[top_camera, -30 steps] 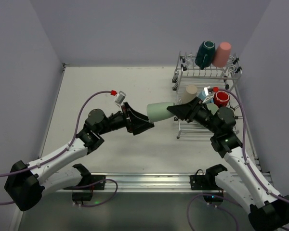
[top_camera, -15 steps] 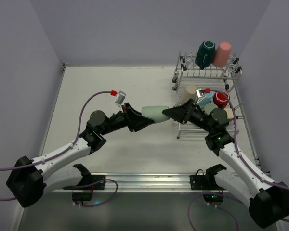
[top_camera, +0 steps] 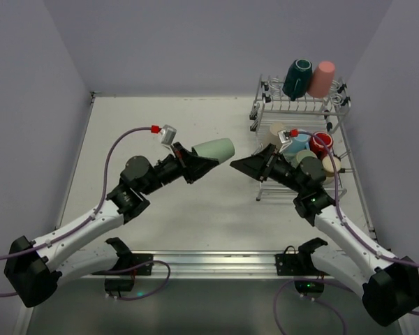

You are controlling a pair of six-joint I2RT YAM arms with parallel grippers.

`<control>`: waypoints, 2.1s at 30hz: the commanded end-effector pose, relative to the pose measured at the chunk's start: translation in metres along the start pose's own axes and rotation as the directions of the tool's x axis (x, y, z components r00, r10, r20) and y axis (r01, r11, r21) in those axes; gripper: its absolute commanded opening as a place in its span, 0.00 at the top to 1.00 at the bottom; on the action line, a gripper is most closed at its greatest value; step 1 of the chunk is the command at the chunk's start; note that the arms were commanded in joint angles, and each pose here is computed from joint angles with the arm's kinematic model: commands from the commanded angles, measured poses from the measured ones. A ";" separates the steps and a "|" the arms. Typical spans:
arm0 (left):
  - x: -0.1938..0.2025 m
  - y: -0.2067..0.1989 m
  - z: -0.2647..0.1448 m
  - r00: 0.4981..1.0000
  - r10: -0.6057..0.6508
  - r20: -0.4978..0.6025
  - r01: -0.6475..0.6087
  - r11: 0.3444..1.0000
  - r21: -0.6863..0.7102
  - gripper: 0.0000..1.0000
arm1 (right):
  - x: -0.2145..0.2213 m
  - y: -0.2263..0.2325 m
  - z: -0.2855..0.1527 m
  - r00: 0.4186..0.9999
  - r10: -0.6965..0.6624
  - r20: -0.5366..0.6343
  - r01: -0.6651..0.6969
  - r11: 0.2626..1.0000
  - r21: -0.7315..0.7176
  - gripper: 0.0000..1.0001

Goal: Unload the cups from the dish rack

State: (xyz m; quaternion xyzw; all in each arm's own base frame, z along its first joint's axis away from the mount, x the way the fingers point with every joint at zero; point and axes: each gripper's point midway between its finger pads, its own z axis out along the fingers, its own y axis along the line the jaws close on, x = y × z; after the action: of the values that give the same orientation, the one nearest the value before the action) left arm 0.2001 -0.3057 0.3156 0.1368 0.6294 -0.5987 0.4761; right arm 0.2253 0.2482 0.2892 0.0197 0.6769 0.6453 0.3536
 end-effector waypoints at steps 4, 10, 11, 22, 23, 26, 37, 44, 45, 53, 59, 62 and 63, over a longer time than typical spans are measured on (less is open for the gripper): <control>-0.064 0.053 -0.002 0.979 0.204 0.003 -0.181 0.877 -0.446 1.00 | -0.013 -0.027 -0.024 0.984 -0.152 0.089 0.127 0.962 0.241 0.01; -0.069 0.132 -0.032 0.957 0.009 -0.291 -0.213 0.704 -0.678 1.00 | -0.010 -0.037 -0.048 0.963 -0.268 0.026 0.240 0.897 0.371 0.01; -0.068 0.148 -0.041 0.948 -0.047 -0.316 -0.196 0.696 -0.691 1.00 | -0.010 -0.036 -0.050 0.959 -0.284 0.011 0.259 0.889 0.378 0.01; -0.088 0.211 -0.156 0.882 -0.239 -0.407 -0.343 0.267 -0.901 1.00 | 0.004 -0.028 -0.069 0.924 -0.365 -0.111 0.378 0.838 0.393 0.01; -0.081 0.223 -0.166 0.870 -0.282 -0.404 -0.343 0.243 -0.907 1.00 | 0.006 -0.028 -0.069 0.923 -0.365 -0.117 0.381 0.839 0.387 0.01; -0.064 0.246 -0.183 0.840 -0.383 -0.383 -0.316 0.228 -0.921 1.00 | 0.012 -0.031 -0.071 0.921 -0.364 -0.137 0.388 0.838 0.383 0.01; -0.047 0.314 -0.187 0.785 -0.505 -0.358 -0.304 0.189 -0.934 1.00 | 0.022 -0.051 -0.075 0.913 -0.373 -0.164 0.408 0.818 0.405 0.01; -0.013 0.332 -0.201 0.751 -0.571 -0.330 -0.269 0.191 -0.944 1.00 | 0.018 -0.059 -0.073 0.905 -0.389 -0.174 0.425 0.797 0.429 0.01; -0.011 0.335 -0.204 0.751 -0.574 -0.326 -0.268 0.186 -0.945 0.99 | 0.019 -0.059 -0.072 0.905 -0.388 -0.176 0.425 0.799 0.425 0.01; -0.006 0.342 -0.212 0.746 -0.585 -0.317 -0.267 0.173 -0.948 0.71 | 0.017 -0.060 -0.070 0.902 -0.392 -0.181 0.431 0.791 0.434 0.01; -0.026 0.332 -0.205 0.776 -0.545 -0.318 -0.262 0.181 -0.948 0.46 | 0.014 -0.054 -0.067 0.902 -0.395 -0.174 0.430 0.796 0.425 0.01; -0.053 0.322 -0.194 0.821 -0.478 -0.311 -0.246 0.196 -0.949 0.32 | 0.014 -0.052 -0.065 0.903 -0.391 -0.179 0.429 0.798 0.422 0.01; -0.059 0.319 -0.190 0.832 -0.460 -0.310 -0.239 0.208 -0.948 0.30 | 0.014 -0.051 -0.064 0.903 -0.390 -0.180 0.429 0.800 0.420 0.01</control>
State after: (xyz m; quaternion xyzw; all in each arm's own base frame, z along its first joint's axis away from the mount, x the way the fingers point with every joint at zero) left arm 0.3690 -0.0299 0.0772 -0.0914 0.9855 -0.0085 0.1424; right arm 0.1990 0.1889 0.2138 -0.0675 0.8212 0.3781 0.4219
